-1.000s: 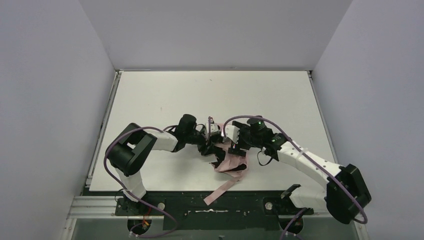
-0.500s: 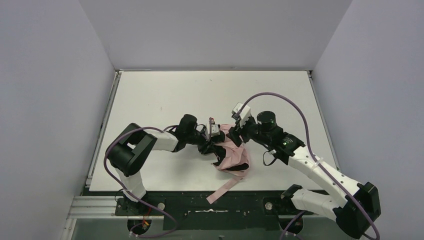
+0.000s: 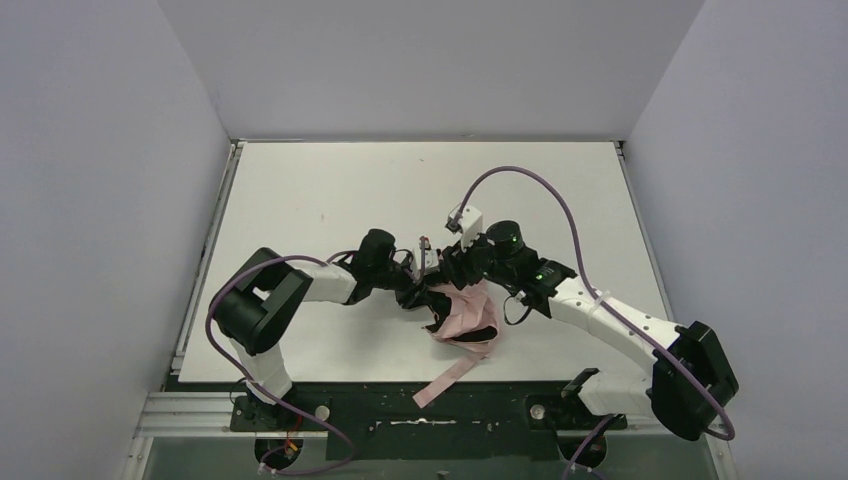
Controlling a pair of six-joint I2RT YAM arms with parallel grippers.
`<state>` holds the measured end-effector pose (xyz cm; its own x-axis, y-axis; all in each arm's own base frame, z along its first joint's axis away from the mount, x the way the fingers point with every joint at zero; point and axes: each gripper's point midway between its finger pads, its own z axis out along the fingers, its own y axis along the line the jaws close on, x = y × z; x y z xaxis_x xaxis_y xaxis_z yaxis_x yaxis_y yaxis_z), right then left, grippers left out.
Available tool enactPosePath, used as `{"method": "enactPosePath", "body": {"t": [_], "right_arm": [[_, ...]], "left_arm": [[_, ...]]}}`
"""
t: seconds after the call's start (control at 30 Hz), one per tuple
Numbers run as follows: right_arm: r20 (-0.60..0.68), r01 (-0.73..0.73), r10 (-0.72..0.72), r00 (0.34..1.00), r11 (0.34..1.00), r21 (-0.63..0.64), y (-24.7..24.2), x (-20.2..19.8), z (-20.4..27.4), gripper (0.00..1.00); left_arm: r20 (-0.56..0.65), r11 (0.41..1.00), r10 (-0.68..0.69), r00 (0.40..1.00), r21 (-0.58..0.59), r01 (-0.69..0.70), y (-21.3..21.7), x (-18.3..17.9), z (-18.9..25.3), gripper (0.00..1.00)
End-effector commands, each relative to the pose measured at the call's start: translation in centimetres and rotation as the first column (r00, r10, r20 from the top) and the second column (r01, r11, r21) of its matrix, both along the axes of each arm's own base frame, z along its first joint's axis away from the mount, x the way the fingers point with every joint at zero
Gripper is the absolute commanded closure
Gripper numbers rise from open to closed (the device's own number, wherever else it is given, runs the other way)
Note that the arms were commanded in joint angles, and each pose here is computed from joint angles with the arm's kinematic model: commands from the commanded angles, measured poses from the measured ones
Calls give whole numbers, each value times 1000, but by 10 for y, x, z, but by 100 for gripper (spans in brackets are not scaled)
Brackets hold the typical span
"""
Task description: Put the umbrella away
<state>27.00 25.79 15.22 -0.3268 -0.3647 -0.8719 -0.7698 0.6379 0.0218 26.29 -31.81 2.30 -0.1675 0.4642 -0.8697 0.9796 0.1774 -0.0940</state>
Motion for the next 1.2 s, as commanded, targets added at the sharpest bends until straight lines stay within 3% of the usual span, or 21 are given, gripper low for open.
{"method": "enactPosePath", "body": {"t": [0.0, 0.3, 0.7, 1.03, 1.17], "right_arm": [[109, 35, -46, 993, 994, 99, 16, 25, 37, 53], [83, 65, -70, 994, 996, 60, 1, 16, 23, 100], [81, 206, -193, 978, 955, -213, -76, -11, 28, 100], [-189, 78, -149, 971, 938, -338, -80, -82, 16, 100], [-194, 25, -89, 977, 951, -309, -58, -103, 30, 100]], "left_arm": [[56, 1000, -7, 998, -19, 8, -4, 6, 19, 100], [70, 1000, 21, 997, -11, -20, -2, 12, 20, 100], [80, 996, 86, 993, 7, -87, 3, 25, 20, 100], [88, 988, 148, 985, 27, -151, 9, 35, 18, 100], [91, 986, 163, 982, 31, -167, 10, 39, 18, 100]]}}
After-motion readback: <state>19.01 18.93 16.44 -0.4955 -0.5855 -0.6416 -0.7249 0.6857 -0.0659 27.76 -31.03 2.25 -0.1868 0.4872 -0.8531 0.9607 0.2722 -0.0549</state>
